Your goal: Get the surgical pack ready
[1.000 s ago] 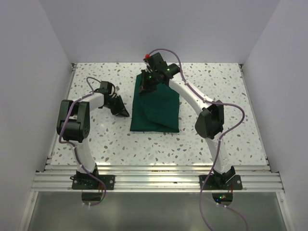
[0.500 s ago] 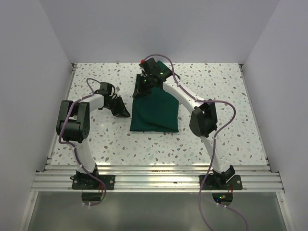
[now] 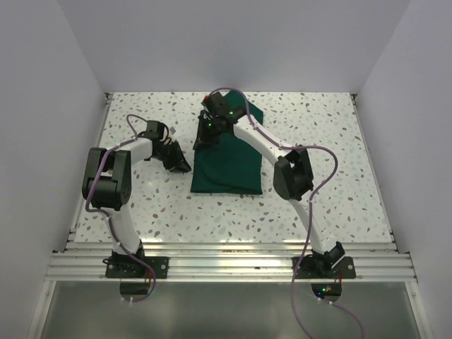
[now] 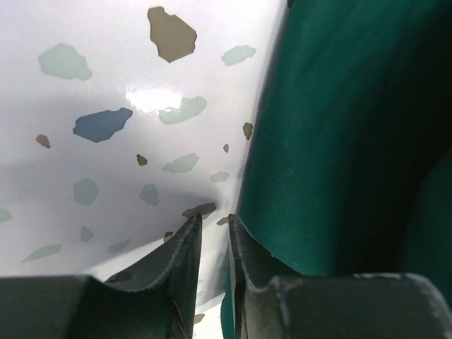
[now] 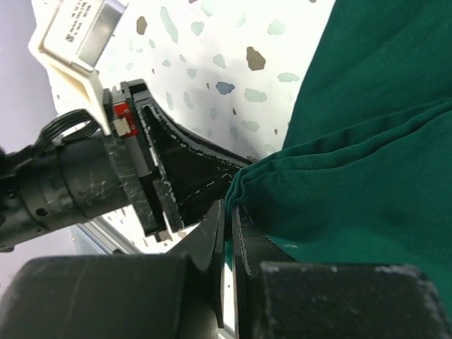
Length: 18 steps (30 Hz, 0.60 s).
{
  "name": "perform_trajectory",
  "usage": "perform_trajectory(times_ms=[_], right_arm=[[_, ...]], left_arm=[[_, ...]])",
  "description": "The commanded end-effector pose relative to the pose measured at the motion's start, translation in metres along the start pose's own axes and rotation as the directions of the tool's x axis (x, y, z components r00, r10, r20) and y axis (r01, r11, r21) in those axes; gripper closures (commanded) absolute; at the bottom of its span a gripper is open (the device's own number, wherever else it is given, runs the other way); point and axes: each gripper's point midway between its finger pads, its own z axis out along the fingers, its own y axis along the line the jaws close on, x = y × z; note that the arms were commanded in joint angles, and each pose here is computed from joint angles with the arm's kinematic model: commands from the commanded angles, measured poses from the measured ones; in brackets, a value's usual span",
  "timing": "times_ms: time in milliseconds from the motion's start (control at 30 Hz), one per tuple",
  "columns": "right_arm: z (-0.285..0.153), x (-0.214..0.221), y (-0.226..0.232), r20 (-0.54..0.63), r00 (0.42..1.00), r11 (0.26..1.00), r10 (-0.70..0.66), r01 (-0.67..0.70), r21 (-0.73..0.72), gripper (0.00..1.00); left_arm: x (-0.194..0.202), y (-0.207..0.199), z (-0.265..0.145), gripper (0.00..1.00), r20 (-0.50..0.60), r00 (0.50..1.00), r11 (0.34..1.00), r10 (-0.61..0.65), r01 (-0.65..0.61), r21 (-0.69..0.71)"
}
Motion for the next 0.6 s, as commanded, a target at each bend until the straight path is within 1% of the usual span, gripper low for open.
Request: perform_trajectory(times_ms=[0, 100, 133, 167, 233, 267, 367, 400, 433, 467, 500, 533, 567], right_arm=[[0.004, 0.000, 0.013, -0.006, 1.000, 0.998, 0.007, -0.007, -0.055, 1.00], [0.008, 0.007, 0.010, -0.030, 0.999, 0.999, 0.014, -0.015, -0.045, 1.00], [0.012, 0.009, 0.007, -0.043, 0.999, 0.999, 0.018, -0.020, -0.043, 0.87], [0.010, 0.009, 0.011, -0.053, 0.999, 0.998, 0.002, -0.005, -0.060, 0.83], [0.006, 0.007, 0.012, -0.059, 0.998, 0.998, -0.029, 0.026, -0.056, 0.71], [0.006, 0.011, 0.006, -0.085, 0.995, 0.998, -0.057, 0.054, -0.043, 0.58], [-0.023, -0.004, 0.005, -0.055, 0.994, 0.994, -0.096, 0.094, -0.048, 0.42], [-0.027, -0.001, -0.010, -0.065, 0.991, 0.993, -0.116, 0.116, -0.007, 0.37], [-0.038, -0.009, -0.020, -0.052, 0.992, 0.993, -0.115, 0.115, 0.006, 0.36], [-0.062, -0.018, -0.014, -0.009, 0.988, 0.988, -0.154, 0.154, -0.014, 0.35], [-0.063, -0.008, -0.027, -0.045, 0.989, 0.990, -0.141, 0.141, -0.009, 0.35], [-0.072, -0.013, -0.038, -0.042, 0.991, 0.991, -0.131, 0.130, -0.009, 0.36], [-0.085, -0.016, -0.035, -0.020, 0.989, 0.988, -0.149, 0.148, -0.042, 0.38]], left_arm=[[-0.013, -0.002, -0.013, 0.73, 0.054, 0.998, 0.999, 0.032, -0.031, -0.028], [-0.018, 0.000, -0.020, 0.70, 0.062, 0.998, 0.999, 0.034, -0.032, -0.033], [-0.017, 0.002, -0.022, 0.69, 0.057, 0.998, 0.999, 0.034, -0.031, -0.036], [-0.023, 0.000, -0.027, 0.67, 0.070, 0.997, 0.999, 0.044, -0.042, -0.031], [-0.025, 0.000, -0.032, 0.66, 0.067, 0.997, 0.999, 0.044, -0.042, -0.029], [-0.030, -0.006, -0.038, 0.65, 0.081, 0.995, 0.998, 0.061, -0.060, -0.017], [-0.039, -0.022, -0.051, 0.63, 0.107, 0.991, 0.996, 0.081, -0.084, 0.029], [-0.040, -0.026, -0.056, 0.63, 0.116, 0.990, 0.995, 0.085, -0.090, 0.038], [-0.043, -0.032, -0.063, 0.63, 0.133, 0.987, 0.994, 0.091, -0.098, 0.046], [-0.046, -0.036, -0.067, 0.64, 0.148, 0.985, 0.994, 0.088, -0.097, 0.051], [-0.049, -0.040, -0.070, 0.65, 0.160, 0.983, 0.993, 0.089, -0.100, 0.062], [-0.052, -0.047, -0.076, 0.66, 0.182, 0.979, 0.991, 0.093, -0.109, 0.078], [-0.051, -0.051, -0.077, 0.69, 0.185, 0.980, 0.990, 0.075, -0.095, 0.100]])
